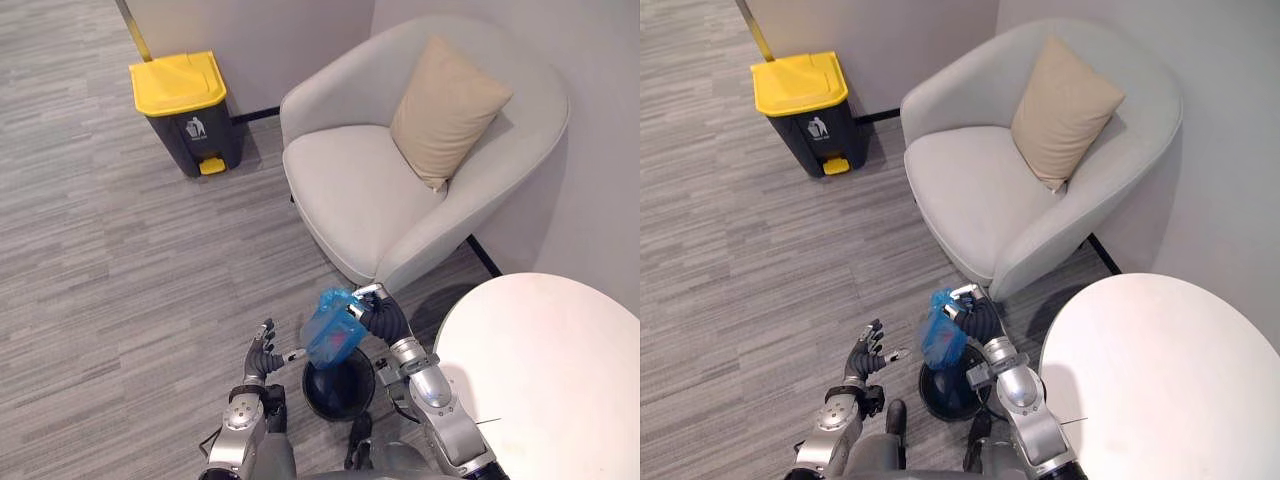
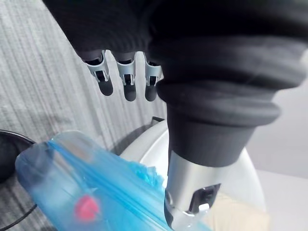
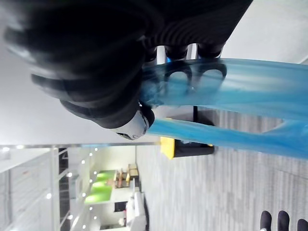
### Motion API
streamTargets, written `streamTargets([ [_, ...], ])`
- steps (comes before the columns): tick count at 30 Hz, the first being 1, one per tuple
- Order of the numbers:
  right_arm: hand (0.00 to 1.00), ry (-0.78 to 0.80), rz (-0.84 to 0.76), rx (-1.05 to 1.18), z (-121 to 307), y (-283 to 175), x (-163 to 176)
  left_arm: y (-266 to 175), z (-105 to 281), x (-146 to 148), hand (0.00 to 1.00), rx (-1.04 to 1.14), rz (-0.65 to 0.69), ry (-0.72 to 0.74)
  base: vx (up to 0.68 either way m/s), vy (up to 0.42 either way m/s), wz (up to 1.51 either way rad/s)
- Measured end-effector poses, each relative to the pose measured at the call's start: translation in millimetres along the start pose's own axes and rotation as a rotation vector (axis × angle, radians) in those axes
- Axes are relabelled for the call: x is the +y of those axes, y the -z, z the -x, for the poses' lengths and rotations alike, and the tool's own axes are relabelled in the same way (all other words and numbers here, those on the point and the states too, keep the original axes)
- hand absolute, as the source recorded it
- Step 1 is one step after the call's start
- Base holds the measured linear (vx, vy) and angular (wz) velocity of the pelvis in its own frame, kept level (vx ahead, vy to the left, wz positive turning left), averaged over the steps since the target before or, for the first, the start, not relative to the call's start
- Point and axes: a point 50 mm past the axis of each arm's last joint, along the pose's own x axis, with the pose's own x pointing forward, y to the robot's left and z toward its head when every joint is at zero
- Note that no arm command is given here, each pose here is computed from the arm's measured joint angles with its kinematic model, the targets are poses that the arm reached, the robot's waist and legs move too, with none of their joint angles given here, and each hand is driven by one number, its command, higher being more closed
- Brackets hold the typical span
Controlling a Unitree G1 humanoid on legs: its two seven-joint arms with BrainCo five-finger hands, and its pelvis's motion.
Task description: Gather rubbish on tea table into small bin, then transfer packed bag to large trash can.
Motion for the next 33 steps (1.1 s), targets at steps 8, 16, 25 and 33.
streamTargets([
  [8, 1.0, -0.03, -0.022, -0.07, -8.5, -13.0, -2.1, -12.7, 14.3, 3.1, 0.0, -0.099, -0.085, 0.028, 0.0, 0.01, 0.04],
  [16, 1.0, -0.091, -0.092, -0.156, -26.4, -31.7, 0.1, -37.1, 18.0, -2.7, 0.0, -0.239, -0.194, 0.05, -0.03, 0.006, 0.0],
  [25, 1.0, -0.081, -0.078, -0.219, -40.8, -47.1, 0.3, -60.3, 20.2, -24.5, 0.0, -0.374, -0.316, 0.095, 0.02, 0.005, 0.01],
  [33, 1.0, -0.126, -0.087, -0.222, -41.9, -48.1, 11.5, -83.1, 16.9, -51.3, 0.0, -0.505, -0.388, 0.121, 0.0, 0.004, 0.01],
])
